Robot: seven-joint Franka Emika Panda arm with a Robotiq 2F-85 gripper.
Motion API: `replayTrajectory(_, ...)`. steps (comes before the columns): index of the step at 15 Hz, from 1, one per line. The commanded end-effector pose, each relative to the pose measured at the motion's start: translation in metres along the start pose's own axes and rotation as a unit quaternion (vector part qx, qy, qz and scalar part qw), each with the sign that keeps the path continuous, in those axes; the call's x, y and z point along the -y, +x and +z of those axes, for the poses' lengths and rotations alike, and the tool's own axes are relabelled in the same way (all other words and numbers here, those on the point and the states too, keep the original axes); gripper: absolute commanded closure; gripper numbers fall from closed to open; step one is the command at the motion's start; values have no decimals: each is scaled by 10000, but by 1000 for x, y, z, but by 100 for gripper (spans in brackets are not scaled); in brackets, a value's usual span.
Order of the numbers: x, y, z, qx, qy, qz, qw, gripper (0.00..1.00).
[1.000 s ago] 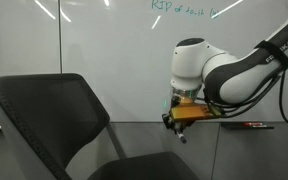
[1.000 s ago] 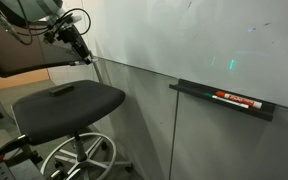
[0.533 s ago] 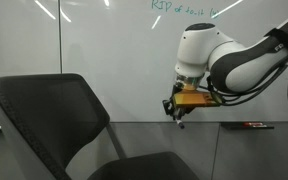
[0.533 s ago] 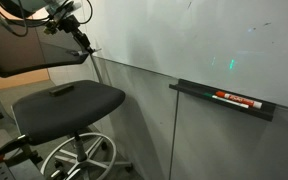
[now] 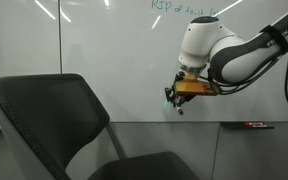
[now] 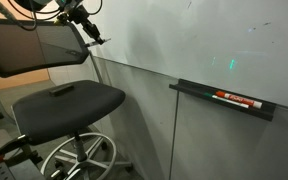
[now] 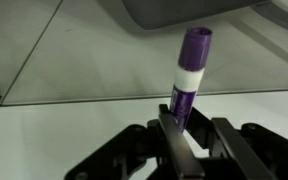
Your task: Use the marker on the chair to draw on the white board
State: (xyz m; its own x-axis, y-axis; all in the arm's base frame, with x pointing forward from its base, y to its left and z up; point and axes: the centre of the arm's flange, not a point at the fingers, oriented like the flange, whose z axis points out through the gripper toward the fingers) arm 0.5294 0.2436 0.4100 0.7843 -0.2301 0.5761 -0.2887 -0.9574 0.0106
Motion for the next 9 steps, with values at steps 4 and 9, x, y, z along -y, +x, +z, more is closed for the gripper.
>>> replayTrajectory(4,-31,43,-21,-391,22,218,9990,92)
replayTrajectory(9,-56,57,-50,-602,0,262,9978,92)
